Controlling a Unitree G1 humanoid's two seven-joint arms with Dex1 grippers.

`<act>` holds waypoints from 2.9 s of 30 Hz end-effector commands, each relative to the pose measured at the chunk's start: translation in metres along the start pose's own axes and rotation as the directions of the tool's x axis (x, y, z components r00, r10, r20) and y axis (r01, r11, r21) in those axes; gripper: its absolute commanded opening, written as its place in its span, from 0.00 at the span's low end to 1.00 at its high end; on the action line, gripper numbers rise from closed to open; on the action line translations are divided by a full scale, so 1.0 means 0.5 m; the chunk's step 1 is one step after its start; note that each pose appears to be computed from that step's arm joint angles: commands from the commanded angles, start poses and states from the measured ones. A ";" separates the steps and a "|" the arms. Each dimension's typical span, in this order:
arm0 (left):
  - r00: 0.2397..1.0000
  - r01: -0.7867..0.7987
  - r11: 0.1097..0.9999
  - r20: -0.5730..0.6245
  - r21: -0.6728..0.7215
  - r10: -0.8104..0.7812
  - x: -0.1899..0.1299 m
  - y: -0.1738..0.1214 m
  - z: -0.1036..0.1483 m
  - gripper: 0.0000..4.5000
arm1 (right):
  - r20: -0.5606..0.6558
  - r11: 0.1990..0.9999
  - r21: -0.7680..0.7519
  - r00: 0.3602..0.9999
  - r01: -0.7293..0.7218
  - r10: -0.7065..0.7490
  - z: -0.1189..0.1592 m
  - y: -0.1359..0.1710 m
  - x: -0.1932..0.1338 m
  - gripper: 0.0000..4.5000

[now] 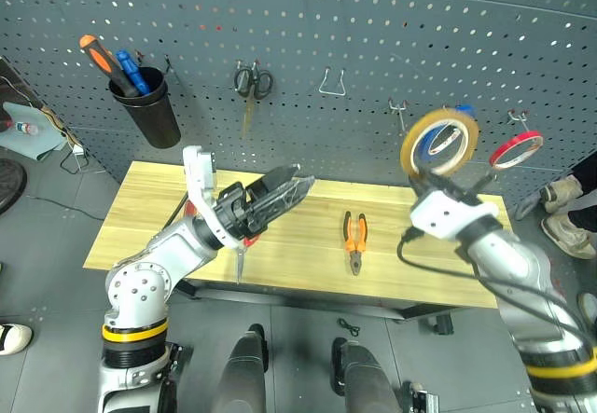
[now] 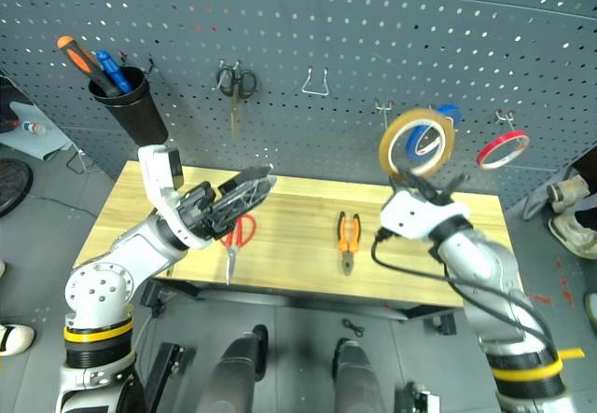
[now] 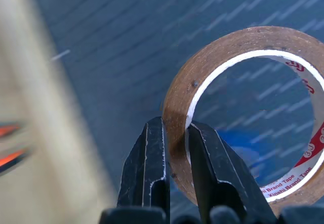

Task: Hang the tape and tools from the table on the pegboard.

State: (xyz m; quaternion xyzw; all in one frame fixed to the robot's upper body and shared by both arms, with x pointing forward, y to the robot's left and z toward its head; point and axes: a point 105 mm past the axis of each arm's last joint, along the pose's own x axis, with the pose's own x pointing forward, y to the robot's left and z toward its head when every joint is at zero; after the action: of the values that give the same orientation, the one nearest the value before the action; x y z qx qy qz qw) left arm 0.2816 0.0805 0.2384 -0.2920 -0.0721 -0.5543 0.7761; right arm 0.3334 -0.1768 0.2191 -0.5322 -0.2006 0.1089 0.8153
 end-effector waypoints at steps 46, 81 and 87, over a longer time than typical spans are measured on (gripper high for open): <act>0.964 -0.071 0.996 -0.252 0.050 0.082 -0.102 0.013 -0.032 1.00 | -0.152 0.462 0.861 0.758 -0.214 0.634 -0.057 0.260 -0.008 0.99; 0.878 -0.282 0.959 -0.393 0.032 0.272 -0.239 -0.001 -0.069 1.00 | -0.443 0.310 0.895 0.553 0.321 0.705 -0.154 0.324 0.080 0.99; 0.880 -0.278 0.960 -0.390 0.038 0.271 -0.234 0.002 -0.064 1.00 | -0.411 0.234 0.897 0.512 0.376 0.754 -0.141 0.355 0.066 0.99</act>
State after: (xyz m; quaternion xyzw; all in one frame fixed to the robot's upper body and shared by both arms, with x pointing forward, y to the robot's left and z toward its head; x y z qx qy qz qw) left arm 0.2357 0.1619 0.1511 -0.1972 0.1431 -0.4727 0.8468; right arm 0.4067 -0.1547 0.0477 0.0470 0.3820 0.0564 0.9212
